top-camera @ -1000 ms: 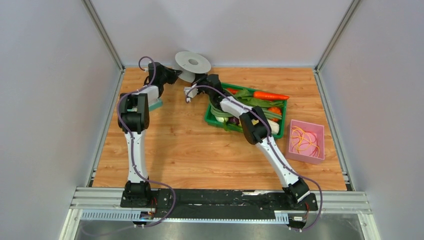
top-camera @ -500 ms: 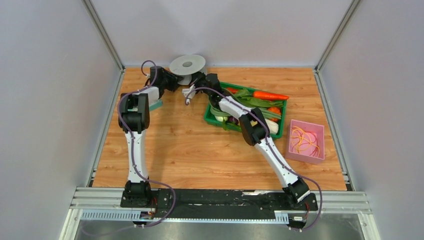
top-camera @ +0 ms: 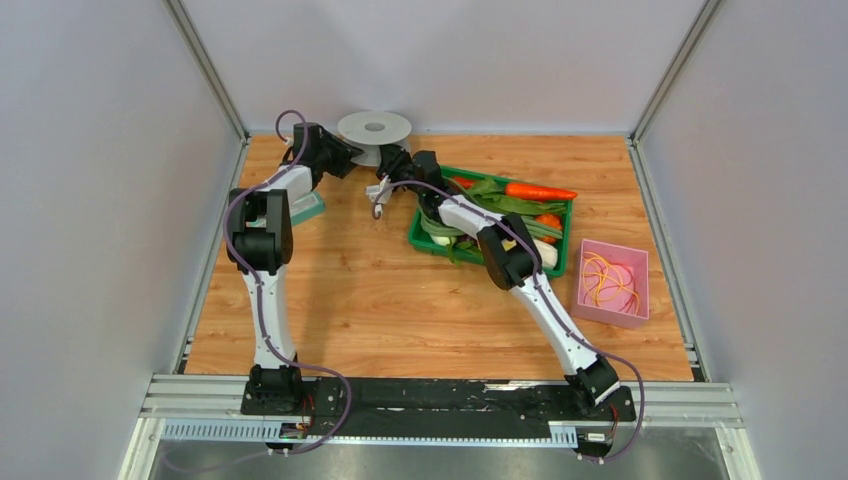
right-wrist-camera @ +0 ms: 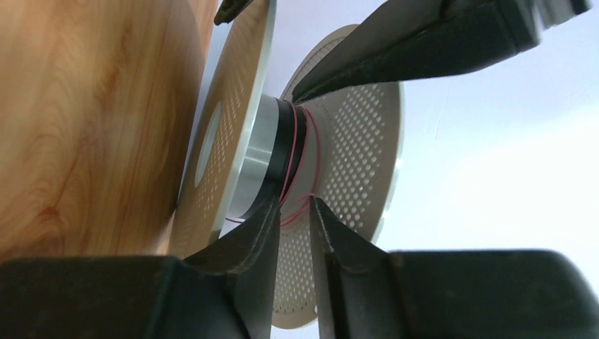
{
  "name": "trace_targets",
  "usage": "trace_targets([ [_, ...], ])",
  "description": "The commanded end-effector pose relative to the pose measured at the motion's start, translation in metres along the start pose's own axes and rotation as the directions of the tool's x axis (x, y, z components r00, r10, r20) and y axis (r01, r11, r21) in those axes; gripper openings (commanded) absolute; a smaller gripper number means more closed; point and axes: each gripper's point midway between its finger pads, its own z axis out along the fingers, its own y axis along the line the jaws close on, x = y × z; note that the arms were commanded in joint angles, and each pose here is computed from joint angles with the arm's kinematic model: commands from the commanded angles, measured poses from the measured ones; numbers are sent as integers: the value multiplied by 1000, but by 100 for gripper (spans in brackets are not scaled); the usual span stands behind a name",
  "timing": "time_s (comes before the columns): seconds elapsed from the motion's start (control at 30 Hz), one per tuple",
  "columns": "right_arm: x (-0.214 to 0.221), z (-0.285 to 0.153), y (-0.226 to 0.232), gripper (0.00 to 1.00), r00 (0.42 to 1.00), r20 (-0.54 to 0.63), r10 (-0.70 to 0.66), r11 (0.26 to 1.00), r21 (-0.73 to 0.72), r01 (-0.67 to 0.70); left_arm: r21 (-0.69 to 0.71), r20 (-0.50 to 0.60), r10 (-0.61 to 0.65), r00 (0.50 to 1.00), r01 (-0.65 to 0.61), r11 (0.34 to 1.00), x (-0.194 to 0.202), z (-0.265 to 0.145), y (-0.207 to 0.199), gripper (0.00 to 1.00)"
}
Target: Wrap the cables
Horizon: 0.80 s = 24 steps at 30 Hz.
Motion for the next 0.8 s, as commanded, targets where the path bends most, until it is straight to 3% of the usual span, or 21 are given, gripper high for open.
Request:
trace_targets([
  [0.0,-46,1,22,30,994,98,-44,998,-34,48,23,29,34,999,-35,999,-12,-15,-18,52],
  [0.13,-50,-2,16,28,991,115,-62,998,-16,65,20,37,26,999,-26,999,-16,-9,-15,50],
  [0.27,-53,-2,9,40,991,126,-54,998,25,51,27,31,19,999,-20,999,-17,-5,-13,51],
  [0.47,-63,-8,-1,42,984,171,-48,997,74,36,3,35,4,999,-4,1000,-20,-2,-3,52],
  [0.77,-77,-21,-25,60,970,243,-19,987,158,-21,-44,16,-2,1000,3,999,-15,-2,10,52],
])
